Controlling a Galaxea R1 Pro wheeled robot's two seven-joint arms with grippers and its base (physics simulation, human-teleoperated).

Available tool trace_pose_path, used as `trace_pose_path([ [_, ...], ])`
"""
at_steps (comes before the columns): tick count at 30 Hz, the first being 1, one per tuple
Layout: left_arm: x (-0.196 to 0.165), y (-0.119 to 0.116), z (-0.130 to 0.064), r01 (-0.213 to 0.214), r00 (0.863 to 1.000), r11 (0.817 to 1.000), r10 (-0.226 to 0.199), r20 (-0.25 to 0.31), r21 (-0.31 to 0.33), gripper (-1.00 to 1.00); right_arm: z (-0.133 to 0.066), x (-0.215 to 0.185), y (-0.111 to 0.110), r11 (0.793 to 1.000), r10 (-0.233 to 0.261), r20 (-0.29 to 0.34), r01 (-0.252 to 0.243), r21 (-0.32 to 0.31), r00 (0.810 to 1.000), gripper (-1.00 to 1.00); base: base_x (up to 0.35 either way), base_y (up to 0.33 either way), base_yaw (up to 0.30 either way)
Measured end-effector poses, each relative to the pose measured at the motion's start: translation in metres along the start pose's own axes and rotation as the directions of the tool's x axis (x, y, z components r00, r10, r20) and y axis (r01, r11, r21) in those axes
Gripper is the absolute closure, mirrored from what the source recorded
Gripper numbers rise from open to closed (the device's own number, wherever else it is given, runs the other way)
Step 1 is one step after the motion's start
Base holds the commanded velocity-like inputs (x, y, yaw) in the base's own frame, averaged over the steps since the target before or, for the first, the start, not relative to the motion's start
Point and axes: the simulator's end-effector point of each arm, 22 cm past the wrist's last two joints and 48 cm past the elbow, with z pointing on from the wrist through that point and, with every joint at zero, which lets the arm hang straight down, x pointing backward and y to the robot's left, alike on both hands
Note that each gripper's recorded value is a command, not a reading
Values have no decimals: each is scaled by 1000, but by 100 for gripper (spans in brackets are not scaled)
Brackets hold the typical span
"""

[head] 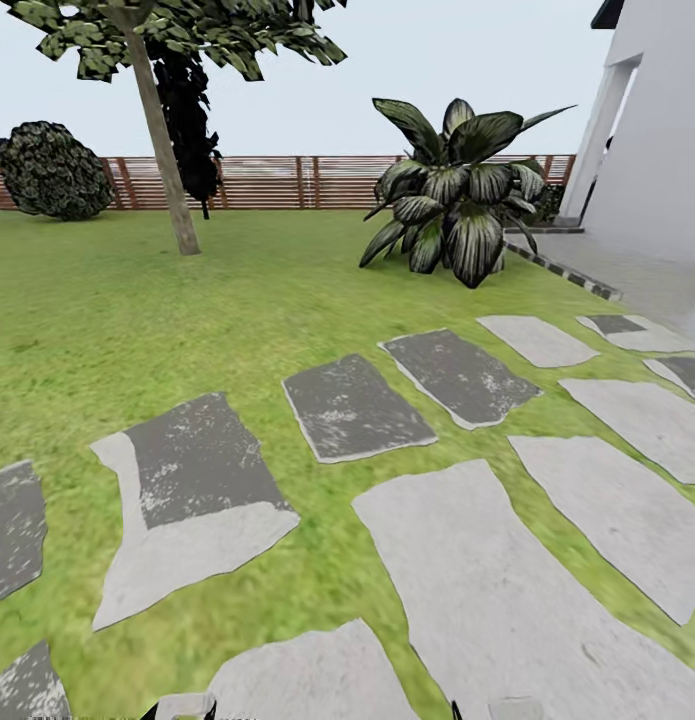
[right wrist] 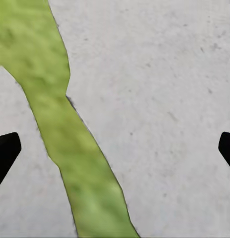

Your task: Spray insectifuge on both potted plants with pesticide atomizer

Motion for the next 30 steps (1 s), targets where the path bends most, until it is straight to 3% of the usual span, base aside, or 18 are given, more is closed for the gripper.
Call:
trace_pose_path([
  [25,-5,11,1,26,1000,999,-26,11,-31,-100,0,0,1,1000,0,-1,0,-2,1000,-100,3,-1,279],
  [30,-5,21,1,65,998,995,-64,14,-72,-100,0,0,1,1000,0,-1,0,-2,1000,-100,0,0,279],
])
